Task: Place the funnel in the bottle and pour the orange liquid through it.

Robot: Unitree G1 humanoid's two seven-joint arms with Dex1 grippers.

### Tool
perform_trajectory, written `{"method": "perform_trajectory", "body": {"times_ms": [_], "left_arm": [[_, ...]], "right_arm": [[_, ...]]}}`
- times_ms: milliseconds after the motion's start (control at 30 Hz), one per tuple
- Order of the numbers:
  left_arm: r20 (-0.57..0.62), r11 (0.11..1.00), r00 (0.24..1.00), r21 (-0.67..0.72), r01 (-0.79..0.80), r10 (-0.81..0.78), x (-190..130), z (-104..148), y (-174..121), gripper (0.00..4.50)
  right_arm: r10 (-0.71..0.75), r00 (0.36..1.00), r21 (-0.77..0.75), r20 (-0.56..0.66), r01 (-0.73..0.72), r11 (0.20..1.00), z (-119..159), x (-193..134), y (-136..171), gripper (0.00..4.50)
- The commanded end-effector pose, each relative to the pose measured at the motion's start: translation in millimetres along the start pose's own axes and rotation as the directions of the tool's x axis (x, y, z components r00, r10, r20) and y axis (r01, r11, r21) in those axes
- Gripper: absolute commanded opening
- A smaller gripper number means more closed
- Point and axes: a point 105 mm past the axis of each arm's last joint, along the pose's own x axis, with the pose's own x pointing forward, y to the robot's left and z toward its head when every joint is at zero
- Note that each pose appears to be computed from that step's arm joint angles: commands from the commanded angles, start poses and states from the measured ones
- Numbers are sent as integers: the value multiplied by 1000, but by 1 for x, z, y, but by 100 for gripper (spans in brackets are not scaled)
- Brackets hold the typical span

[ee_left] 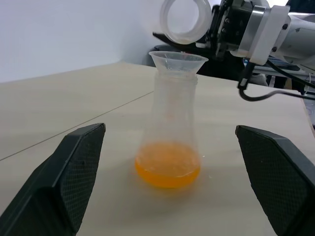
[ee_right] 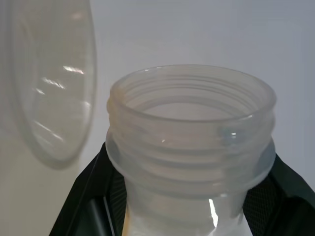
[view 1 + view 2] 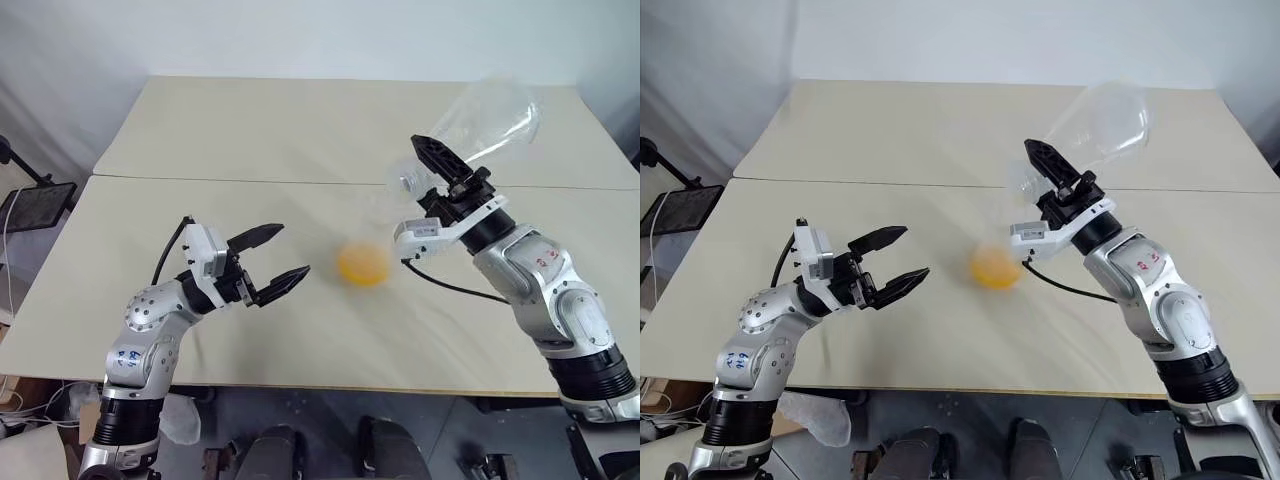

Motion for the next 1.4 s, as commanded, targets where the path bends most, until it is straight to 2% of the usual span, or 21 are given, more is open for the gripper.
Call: {"method": "perform_trajectory", "body": {"times_ms": [33, 100, 200, 300, 367, 433, 467, 567, 733, 900, 967, 1167, 1233, 1400], "left_arm": [[15, 1000, 1000, 31, 8, -8, 0, 7, 0, 450], [13, 999, 1000, 32, 9, -9, -1, 8, 0, 450], [6, 999, 1000, 36, 10, -11, -2, 8, 2, 450], [3, 999, 1000, 37, 12, -12, -3, 8, 3, 450], [1, 999, 1000, 36, 17, -17, -2, 8, 3, 450], [1, 999, 1000, 34, 26, -26, 0, 8, 2, 450], [1, 999, 1000, 34, 28, -28, 1, 8, 2, 450], [3, 999, 999, 33, 33, -33, 3, 8, 2, 450], [3, 999, 999, 34, 32, -33, 2, 9, 2, 450], [2, 999, 1000, 33, 29, -29, 1, 9, 2, 450], [3, 999, 1000, 33, 28, -28, 1, 9, 2, 450], [4, 999, 999, 29, 32, -33, 2, 9, 1, 450], [4, 999, 999, 27, 35, -36, 2, 8, 1, 450], [1, 999, 999, 24, 48, -48, 3, 7, 1, 450]], "right_arm": [[-103, 992, 137, -70, 112, 984, -7, -4, -33, 253], [-116, 986, 215, -116, 139, 967, -14, -7, -39, 253], [-126, 958, 466, -258, 238, 852, -39, -20, -53, 253], [-124, 931, 538, -342, 302, 787, -55, -30, -59, 253], [-79, 911, 741, -405, 378, 556, -79, -43, -49, 253], [-59, 899, 847, -434, 429, 315, -95, -55, -37, 253], [-54, 892, 862, -448, 447, 240, -101, -59, -33, 253], [2, 799, 790, -601, 594, 150, -137, -87, -11, 253], [55, 756, 753, -653, 638, 163, -159, -106, 5, 253], [79, 758, 759, -648, 633, 148, -163, -109, 14, 253], [72, 739, 740, -670, 657, 144, -166, -113, 14, 253], [41, 765, 764, -642, 636, 109, -158, -118, 2, 449], [3, 781, 778, -625, 622, 87, -155, -121, -10, 449], [-10, 774, 767, -633, 629, 125, -156, -140, -27, 449]]}}
